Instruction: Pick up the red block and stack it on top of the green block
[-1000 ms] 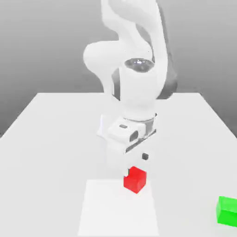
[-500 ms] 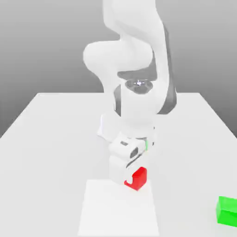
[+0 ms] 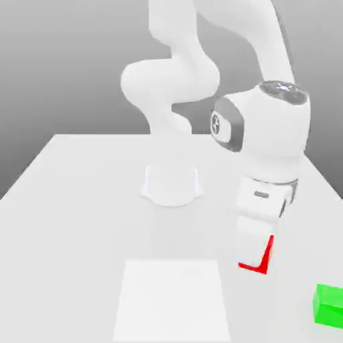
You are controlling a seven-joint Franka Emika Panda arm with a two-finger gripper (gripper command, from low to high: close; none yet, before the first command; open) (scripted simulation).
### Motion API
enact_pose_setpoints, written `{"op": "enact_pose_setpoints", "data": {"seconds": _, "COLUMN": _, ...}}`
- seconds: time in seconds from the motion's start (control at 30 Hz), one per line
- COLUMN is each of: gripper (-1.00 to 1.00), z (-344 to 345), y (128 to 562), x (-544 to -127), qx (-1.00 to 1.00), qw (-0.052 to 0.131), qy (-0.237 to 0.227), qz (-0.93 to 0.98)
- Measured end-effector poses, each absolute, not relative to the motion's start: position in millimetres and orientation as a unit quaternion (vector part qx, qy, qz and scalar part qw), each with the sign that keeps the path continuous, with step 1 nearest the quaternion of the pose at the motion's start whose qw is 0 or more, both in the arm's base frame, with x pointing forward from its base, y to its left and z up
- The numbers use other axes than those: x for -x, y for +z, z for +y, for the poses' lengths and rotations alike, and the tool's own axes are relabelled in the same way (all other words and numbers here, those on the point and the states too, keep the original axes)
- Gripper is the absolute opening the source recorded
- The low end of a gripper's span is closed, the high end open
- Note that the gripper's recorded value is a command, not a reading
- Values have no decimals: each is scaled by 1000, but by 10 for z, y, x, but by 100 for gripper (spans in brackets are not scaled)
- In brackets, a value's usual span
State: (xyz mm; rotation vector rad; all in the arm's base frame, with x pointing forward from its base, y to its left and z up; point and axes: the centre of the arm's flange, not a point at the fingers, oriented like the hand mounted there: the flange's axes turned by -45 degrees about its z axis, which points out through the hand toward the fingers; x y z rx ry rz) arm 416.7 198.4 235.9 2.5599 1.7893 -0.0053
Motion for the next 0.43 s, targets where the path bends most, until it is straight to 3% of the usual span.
{"op": "enact_pose_setpoints", "data": {"seconds": 0.17, "gripper": -100, "z": 2767, "y": 2444, "x": -4331, "qx": -780, "qw": 2, "qy": -1, "qz": 625}}
{"op": "enact_pose_setpoints", "data": {"seconds": 0.3, "gripper": -100, "z": 2929, "y": 1983, "x": -4348, "qx": -772, "qw": 0, "qy": -1, "qz": 635}}
{"op": "enact_pose_setpoints", "data": {"seconds": 0.33, "gripper": 100, "z": 2932, "y": 1876, "x": -4344, "qx": -772, "qw": 0, "qy": -1, "qz": 636}}
{"op": "enact_pose_setpoints", "data": {"seconds": 0.43, "gripper": 100, "z": 2932, "y": 1876, "x": -4344, "qx": -772, "qw": 0, "qy": -1, "qz": 636}}
